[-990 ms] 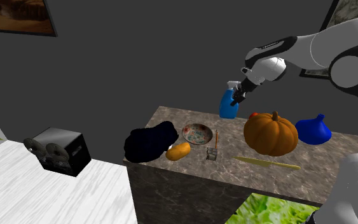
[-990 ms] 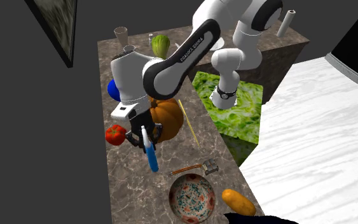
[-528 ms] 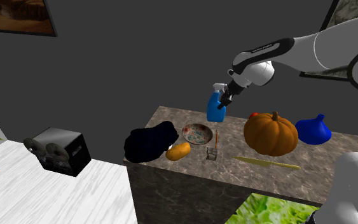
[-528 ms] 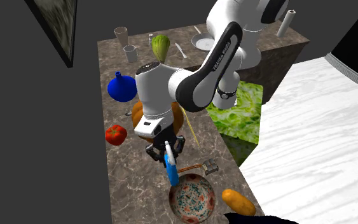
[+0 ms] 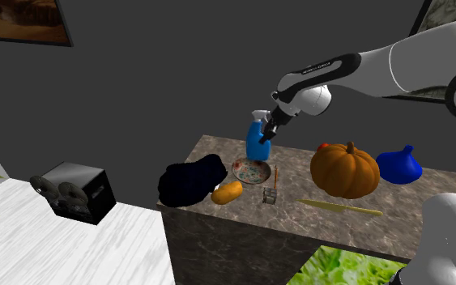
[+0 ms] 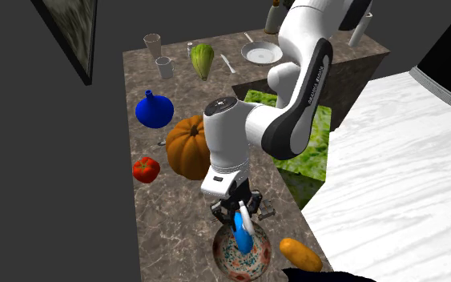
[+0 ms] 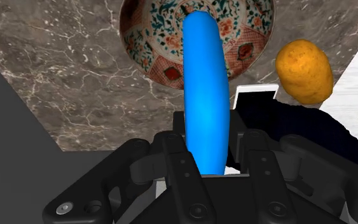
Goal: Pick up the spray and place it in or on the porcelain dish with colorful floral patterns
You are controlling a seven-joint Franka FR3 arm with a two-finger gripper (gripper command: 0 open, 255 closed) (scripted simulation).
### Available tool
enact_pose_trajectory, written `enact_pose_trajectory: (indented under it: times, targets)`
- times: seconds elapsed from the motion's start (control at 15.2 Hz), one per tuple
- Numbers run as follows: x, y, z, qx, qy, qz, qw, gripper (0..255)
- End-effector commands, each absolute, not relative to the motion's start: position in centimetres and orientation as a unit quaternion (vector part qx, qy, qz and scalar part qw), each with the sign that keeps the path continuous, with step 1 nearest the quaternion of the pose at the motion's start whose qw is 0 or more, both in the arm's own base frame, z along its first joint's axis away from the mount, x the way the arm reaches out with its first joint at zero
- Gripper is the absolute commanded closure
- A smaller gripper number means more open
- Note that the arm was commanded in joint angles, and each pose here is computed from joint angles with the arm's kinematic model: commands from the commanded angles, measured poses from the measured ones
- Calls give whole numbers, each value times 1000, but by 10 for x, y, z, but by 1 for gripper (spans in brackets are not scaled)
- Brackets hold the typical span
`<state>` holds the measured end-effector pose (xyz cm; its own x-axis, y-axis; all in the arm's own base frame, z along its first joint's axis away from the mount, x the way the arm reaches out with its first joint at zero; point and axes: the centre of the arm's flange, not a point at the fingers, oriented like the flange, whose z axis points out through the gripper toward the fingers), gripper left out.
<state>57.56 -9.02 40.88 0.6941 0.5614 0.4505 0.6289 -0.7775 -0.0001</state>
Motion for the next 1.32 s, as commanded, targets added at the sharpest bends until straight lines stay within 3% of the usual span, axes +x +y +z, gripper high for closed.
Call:
enact_pose_trajectory:
  times: [0.0, 0.59, 1.12, 1.19, 1.25]
  targets:
    - [575, -86, 401, -917, -324, -219, 77, 255]
    - [575, -86, 350, -917, -324, -219, 77, 255]
    - [575, -86, 350, -917, -324, -219, 77, 255]
    - [575, -86, 350, -917, -324, -219, 77, 0]
    - [575, -86, 350, -917, -324, -219, 77, 0]
